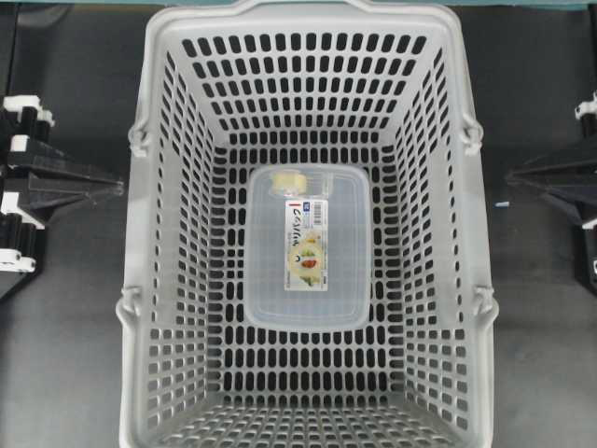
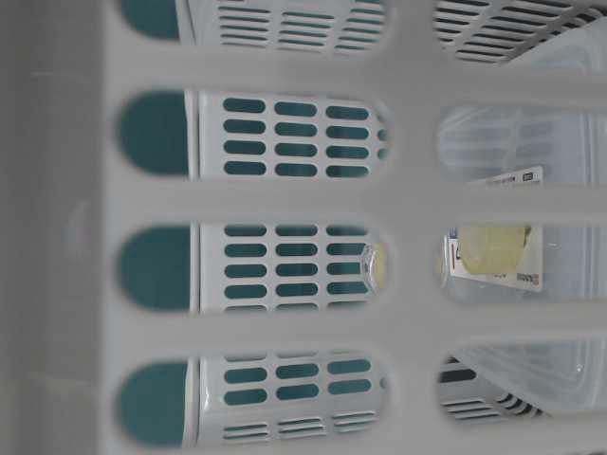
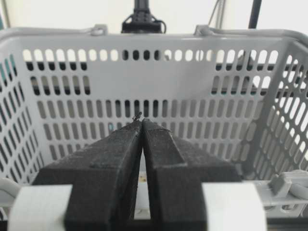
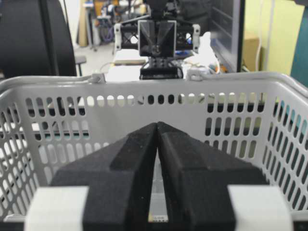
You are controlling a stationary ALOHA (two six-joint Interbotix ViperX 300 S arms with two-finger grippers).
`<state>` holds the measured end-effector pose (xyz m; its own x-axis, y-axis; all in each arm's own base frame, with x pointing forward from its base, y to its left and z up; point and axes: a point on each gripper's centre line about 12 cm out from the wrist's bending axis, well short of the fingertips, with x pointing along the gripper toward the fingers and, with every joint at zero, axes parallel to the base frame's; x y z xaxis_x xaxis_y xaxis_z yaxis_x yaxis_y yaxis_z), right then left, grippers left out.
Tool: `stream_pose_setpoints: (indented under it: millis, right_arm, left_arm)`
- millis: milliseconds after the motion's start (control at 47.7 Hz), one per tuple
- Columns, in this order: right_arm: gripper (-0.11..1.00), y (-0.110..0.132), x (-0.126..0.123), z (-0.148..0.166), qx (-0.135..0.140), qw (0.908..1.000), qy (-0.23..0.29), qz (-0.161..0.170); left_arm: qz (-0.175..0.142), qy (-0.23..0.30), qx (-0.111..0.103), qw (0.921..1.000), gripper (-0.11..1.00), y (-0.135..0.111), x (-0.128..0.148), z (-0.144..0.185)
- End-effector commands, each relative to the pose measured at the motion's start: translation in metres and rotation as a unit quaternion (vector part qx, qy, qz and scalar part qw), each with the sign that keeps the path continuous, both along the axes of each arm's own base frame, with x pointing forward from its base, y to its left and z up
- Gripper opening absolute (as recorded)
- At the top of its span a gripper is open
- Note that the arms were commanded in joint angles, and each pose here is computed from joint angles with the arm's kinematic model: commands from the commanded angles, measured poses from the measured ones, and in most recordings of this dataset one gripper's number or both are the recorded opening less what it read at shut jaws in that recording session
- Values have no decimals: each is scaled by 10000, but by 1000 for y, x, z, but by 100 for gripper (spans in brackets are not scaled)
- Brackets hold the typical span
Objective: Pick up the cellophane tape from the shopping basket with the left arm.
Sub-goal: 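Move the left gripper into the basket above the tape roll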
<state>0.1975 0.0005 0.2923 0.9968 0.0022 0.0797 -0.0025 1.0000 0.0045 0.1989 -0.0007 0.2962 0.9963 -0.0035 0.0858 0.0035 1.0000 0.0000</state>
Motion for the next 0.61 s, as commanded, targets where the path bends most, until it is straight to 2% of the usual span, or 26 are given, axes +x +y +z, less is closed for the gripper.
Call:
stream_pose_setpoints:
  millis: [0,84,147,273,419,545,587]
  right_arm:
    - [1,-1,2,9,30,9999,-115,-30]
    - [0,-1,-1,13,84,9999,-146,-14]
    - [0,0,-2,13,107,9999,-92,-3]
    - [0,1,-6,12,145,9998,116,44]
    - [0,3,-11,14,128,9996,254,84]
    - [0,3,-14,16,127,9994,308,84]
    - [0,3,-15,16,104,9994,331,91]
  left_arm:
    - [-111,24,22,9999,6,-4,9,24]
    - [-88,415,-80,9991,0,-3,20,40]
    - [-78,752,-114,9971,0,-4,28,50]
    - [-83,1513,-98,9884,0,-6,49,68]
    - [-132,2347,-60,9719,0,-12,87,70]
    - [-153,2858,-23,9582,0,-17,120,64]
    - [-156,3069,17,9516,0,-18,133,59]
